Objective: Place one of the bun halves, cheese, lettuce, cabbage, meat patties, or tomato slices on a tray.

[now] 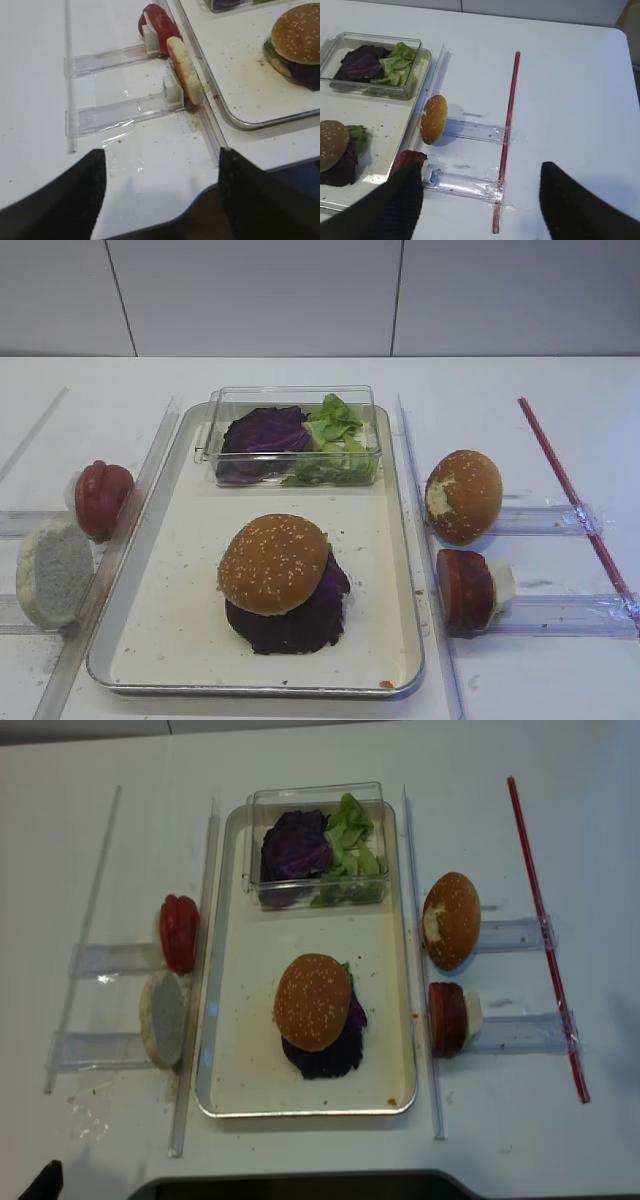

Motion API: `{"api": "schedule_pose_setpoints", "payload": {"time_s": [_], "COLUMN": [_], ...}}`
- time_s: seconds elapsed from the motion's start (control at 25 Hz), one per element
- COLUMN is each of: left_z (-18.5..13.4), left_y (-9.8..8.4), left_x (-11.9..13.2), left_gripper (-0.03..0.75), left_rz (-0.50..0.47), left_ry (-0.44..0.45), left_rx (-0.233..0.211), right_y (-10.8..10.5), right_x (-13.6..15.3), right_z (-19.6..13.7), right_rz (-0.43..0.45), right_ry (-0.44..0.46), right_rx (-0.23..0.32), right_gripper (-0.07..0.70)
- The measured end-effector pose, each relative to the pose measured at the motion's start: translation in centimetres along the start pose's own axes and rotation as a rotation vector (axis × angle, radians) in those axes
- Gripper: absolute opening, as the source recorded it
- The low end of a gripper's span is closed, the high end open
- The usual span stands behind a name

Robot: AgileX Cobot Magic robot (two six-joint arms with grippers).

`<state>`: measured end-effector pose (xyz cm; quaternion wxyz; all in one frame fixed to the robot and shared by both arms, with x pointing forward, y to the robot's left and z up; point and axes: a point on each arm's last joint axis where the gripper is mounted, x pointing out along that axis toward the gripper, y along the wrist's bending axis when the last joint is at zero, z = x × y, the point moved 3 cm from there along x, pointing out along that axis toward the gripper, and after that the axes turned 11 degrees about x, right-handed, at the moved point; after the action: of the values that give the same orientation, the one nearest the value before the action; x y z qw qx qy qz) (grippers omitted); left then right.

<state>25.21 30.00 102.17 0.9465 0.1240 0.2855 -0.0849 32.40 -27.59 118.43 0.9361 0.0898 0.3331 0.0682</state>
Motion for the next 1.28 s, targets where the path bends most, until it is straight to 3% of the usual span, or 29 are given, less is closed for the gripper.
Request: {"api": "schedule_pose_setpoints", "payload": {"time_s": [0.52, 0.88, 1.04, 1.28], "left_z": [0.0, 0.0, 0.0, 0.0], "left_y": [0.0, 0.0, 0.0, 0.0], "left_x": [0.0, 0.0, 0.0, 0.0], "left_gripper": [0.440, 0.440, 0.440, 0.440], "left_rz": [0.000, 0.000, 0.000, 0.000], "left_ry": [0.000, 0.000, 0.000, 0.000], "left_rx": [0.000, 0.000, 0.000, 0.000], "right_y": [0.7, 0.9, 0.7, -0.3], "right_x": [-5.5, -8.0, -7.4, -4.1], "right_z": [-3.2, -5.3, -6.1, -9.0], "right_rz": [0.028, 0.050, 0.048, 0.031], "right_ry": [-0.198, -0.300, -0.286, -0.189], "right_rx": [-0.015, 0.010, 0.012, 0.019], "right_gripper": [0.511, 0.511, 0.511, 0.511]}}
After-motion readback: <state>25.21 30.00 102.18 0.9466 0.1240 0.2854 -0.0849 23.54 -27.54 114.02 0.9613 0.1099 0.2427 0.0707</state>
